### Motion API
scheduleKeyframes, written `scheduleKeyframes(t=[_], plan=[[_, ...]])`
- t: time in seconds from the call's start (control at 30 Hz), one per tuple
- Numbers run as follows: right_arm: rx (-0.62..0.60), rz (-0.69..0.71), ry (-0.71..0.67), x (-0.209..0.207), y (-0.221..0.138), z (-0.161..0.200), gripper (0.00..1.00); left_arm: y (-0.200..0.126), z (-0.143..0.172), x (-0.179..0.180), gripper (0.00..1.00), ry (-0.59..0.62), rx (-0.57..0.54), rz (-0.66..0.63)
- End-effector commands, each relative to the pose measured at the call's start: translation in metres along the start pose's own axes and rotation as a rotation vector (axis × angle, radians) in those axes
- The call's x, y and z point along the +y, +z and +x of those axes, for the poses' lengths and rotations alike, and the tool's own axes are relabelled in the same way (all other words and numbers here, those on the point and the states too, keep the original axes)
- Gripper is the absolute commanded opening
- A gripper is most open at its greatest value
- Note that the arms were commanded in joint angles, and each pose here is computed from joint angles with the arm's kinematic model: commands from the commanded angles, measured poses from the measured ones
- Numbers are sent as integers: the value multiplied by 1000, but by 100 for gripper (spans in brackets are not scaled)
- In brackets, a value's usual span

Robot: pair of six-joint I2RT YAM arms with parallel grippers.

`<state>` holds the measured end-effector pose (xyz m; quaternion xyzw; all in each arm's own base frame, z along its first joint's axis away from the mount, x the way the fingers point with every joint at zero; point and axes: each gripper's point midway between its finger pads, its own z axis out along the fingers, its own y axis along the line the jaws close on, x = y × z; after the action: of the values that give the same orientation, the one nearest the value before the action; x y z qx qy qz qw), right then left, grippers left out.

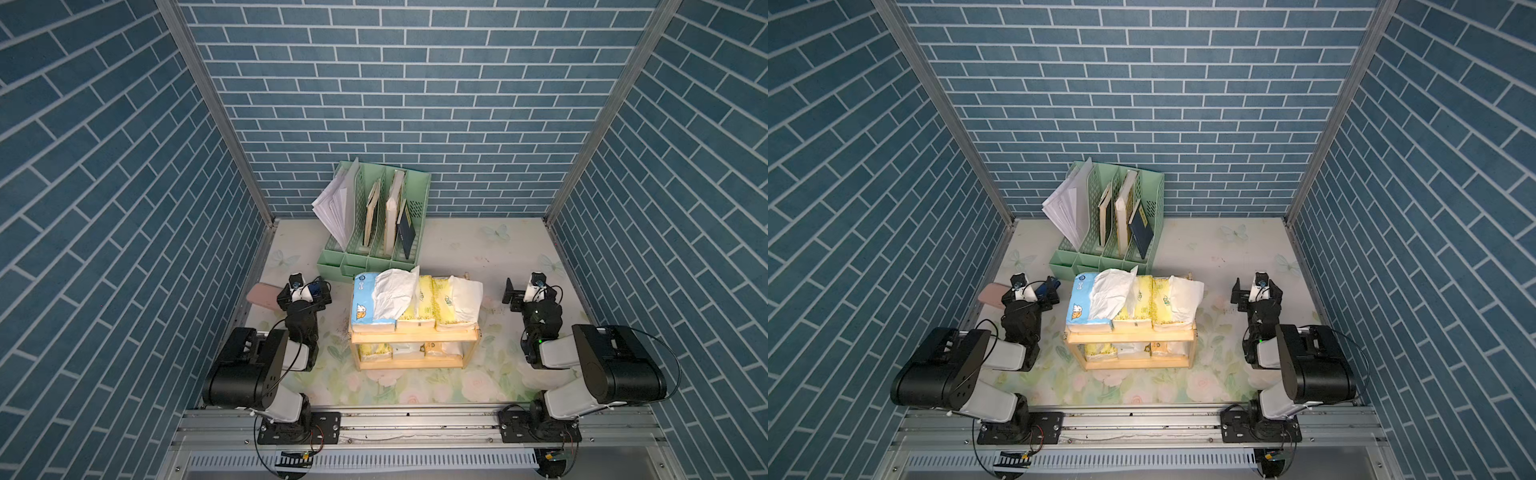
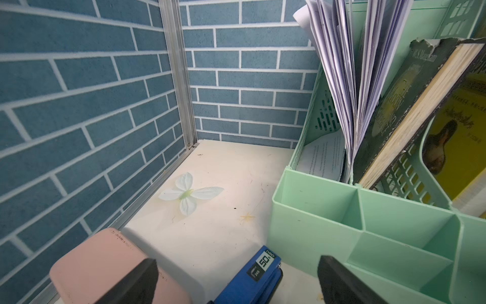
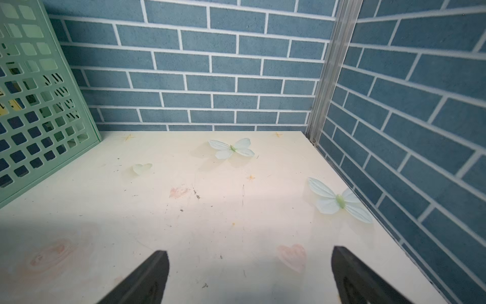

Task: Remove the tissue boxes from the shelf
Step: Move the shelf to the center of the board.

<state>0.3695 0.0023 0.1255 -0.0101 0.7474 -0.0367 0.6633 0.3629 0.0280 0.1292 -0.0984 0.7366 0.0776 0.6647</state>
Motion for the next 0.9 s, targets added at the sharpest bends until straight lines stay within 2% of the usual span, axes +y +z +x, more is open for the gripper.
scheduleKeyframes(t=[0.0, 0.5, 0.6, 0.7, 0.77, 0.87], plan=[[4, -8, -19, 2, 3, 0, 100, 2, -3, 0, 100, 7, -7, 4], [10, -3, -2, -2, 4, -9, 100, 3, -7, 3, 100, -3, -4, -21], [10, 22, 17, -9, 0, -25, 100, 6, -31, 8, 100, -11, 14, -64], [8, 33, 75, -14, -8, -51, 100, -4, -75, 8, 100, -52, -70, -53], [3, 1, 133, -10, -17, -71, 100, -7, -101, 9, 100, -93, -67, -57], [8, -128, 199, 8, -33, -106, 100, -13, -139, 6, 100, -183, -4, -44]])
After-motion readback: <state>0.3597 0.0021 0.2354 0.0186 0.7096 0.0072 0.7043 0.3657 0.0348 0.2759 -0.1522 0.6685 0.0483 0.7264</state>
